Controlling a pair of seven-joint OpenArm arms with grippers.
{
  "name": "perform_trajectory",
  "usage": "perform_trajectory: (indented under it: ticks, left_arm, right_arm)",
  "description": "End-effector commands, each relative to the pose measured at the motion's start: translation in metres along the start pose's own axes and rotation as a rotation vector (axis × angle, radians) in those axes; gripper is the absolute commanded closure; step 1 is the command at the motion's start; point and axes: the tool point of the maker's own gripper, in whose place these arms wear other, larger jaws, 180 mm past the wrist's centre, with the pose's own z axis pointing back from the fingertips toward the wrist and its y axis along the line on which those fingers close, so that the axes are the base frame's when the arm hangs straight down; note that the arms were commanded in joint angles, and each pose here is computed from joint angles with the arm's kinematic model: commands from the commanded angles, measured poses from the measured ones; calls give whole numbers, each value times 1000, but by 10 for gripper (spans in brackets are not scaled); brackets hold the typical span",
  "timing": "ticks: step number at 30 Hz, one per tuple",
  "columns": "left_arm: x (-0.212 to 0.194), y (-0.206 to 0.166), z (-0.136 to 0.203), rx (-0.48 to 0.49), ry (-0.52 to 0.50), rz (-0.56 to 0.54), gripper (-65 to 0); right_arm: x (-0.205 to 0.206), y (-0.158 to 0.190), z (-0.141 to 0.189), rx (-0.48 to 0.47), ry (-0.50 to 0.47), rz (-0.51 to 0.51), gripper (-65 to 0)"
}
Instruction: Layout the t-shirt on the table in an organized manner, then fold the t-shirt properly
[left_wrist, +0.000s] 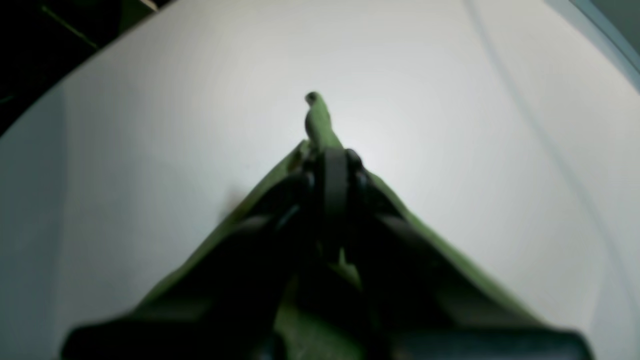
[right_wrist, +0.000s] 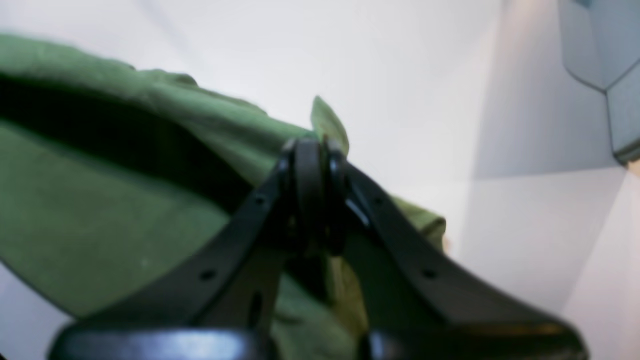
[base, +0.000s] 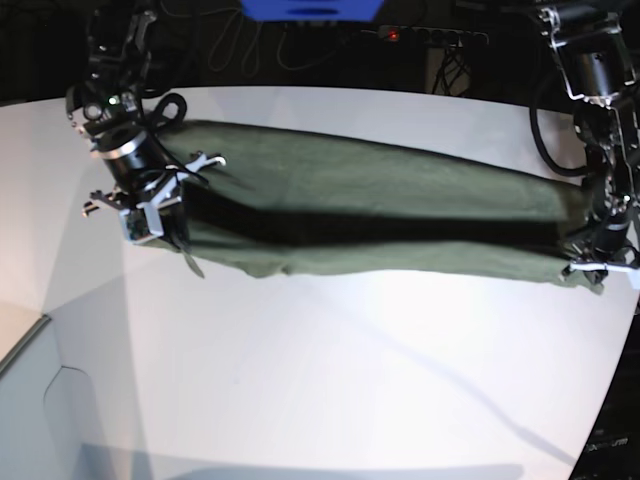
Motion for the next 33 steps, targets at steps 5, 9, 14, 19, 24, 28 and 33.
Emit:
perform_trajectory:
  ticks: [5, 9, 14, 19, 24, 28, 33]
  left_arm:
    - [19, 6, 2, 1, -53, -19, -1]
    - [24, 10, 2, 7, -58, -31, -1]
    - [30, 13, 2, 11, -67, -40, -1]
    - [25, 16, 4, 15, -58, -43, -1]
    - [14, 22, 7, 26, -35, -53, -1]
    - [9, 26, 9, 31, -23, -55, -1]
    - [5, 29, 11, 36, -15, -60, -1]
  right_arm:
    - [22, 2, 27, -14, -97, 23, 0]
    - [24, 17, 50, -3, -151, 0, 0]
    - [-13, 37, 55, 39, -99, -77, 0]
    - [-51, 46, 51, 57, -44, -152, 0]
    - [-70, 50, 50, 67, -15, -186, 0]
    - [-76, 52, 43, 72, -6, -201, 0]
    - [-82, 46, 43, 56, 8, -209, 0]
